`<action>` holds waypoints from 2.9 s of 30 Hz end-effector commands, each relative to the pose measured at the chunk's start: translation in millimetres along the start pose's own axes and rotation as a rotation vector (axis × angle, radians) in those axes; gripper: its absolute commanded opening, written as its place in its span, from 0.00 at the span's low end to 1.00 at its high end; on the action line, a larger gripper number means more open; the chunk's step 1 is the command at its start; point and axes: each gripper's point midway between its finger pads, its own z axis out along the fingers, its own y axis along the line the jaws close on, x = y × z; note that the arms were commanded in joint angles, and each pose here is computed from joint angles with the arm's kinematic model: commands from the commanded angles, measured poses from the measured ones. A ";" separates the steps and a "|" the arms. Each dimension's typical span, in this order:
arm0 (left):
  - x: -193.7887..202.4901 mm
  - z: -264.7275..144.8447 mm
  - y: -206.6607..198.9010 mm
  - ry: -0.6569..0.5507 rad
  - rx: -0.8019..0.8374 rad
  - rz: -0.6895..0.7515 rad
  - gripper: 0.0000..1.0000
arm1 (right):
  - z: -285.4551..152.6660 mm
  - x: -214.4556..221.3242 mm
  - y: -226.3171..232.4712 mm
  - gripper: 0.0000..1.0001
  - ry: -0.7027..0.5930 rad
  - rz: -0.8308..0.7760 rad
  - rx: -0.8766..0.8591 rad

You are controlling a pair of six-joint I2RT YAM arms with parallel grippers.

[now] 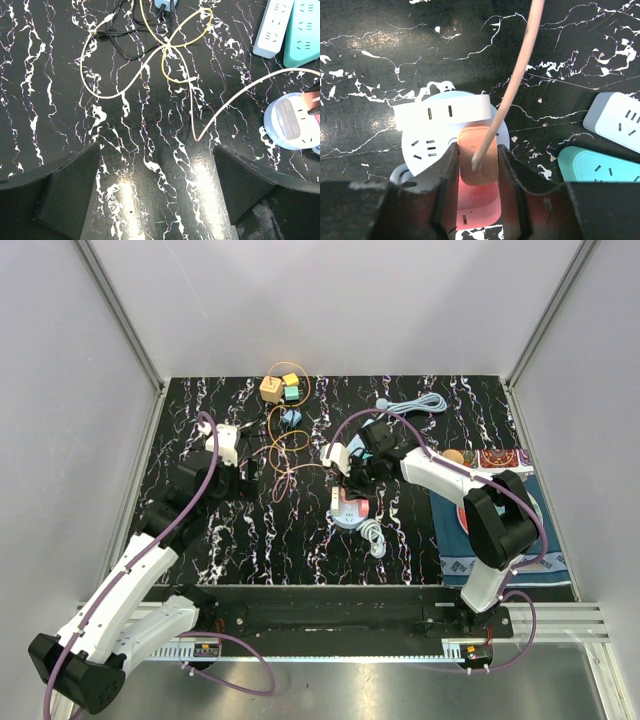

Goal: Insert the plug
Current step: Insert the plug into the socket, then move the socket to the center of the board.

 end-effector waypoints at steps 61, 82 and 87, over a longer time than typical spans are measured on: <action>-19.3 -9.8 -139.7 0.041 0.267 -0.095 0.99 | -190.6 16.2 -45.6 1.00 -0.229 0.997 0.857; 98.8 64.0 -317.2 0.306 0.291 0.386 0.78 | -244.1 86.8 -29.0 0.99 -0.450 1.225 1.098; 110.4 81.8 -313.5 0.341 0.268 0.409 0.75 | -244.2 84.6 -28.6 1.00 -0.460 1.209 1.091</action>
